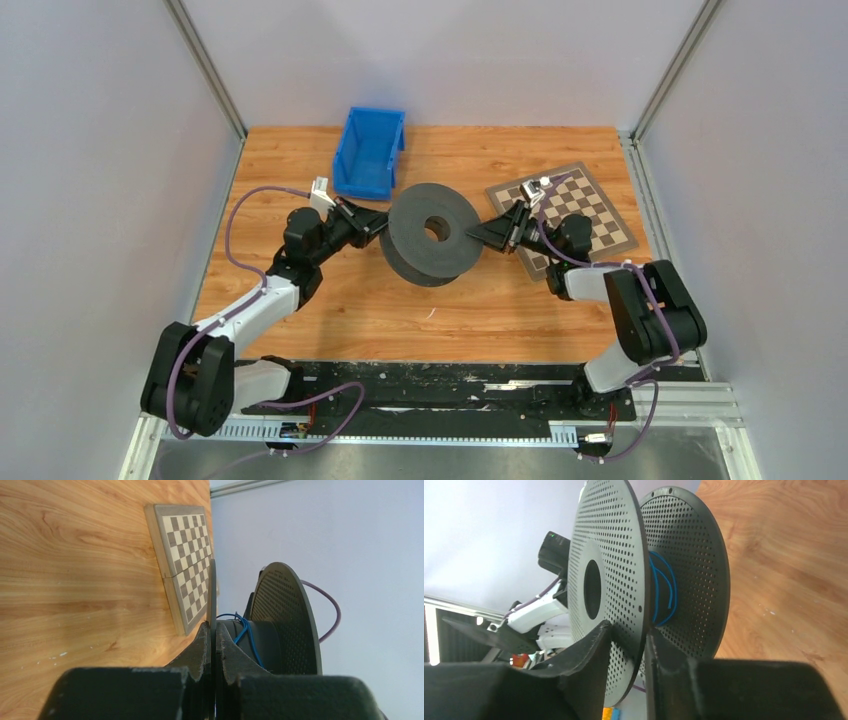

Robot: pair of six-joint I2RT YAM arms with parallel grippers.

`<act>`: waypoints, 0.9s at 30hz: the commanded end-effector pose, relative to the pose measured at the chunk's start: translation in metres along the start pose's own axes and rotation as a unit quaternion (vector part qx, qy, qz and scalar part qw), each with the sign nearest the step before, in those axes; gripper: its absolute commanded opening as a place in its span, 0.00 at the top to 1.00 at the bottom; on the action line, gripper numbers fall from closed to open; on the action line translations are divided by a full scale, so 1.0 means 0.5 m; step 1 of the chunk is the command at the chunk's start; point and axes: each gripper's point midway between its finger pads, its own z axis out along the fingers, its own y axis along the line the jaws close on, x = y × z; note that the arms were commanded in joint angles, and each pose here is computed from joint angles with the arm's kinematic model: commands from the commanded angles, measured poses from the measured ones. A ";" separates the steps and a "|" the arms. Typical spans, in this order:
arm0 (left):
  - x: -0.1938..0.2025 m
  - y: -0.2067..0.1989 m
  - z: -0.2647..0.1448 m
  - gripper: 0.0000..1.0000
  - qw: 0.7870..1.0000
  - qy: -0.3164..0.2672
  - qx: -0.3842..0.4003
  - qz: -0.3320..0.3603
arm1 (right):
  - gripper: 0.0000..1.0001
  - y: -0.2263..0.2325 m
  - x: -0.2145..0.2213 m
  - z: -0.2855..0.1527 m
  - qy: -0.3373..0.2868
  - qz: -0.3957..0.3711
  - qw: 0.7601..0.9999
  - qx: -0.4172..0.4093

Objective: Wrap the cables

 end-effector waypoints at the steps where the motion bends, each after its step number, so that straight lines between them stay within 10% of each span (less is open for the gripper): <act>1: -0.022 -0.075 -0.003 1.00 0.997 -0.013 0.074 0.022 | 0.82 0.078 -0.005 0.003 0.008 -0.015 0.996 -0.093; 4: -0.023 -0.061 -0.004 1.00 0.997 -0.013 0.069 0.020 | 1.00 0.084 -0.010 0.004 0.005 -0.011 0.994 -0.111; 27: -0.056 0.039 -0.101 0.53 0.996 -0.045 -0.030 0.070 | 1.00 0.011 -0.069 0.041 -0.044 0.018 0.997 -0.054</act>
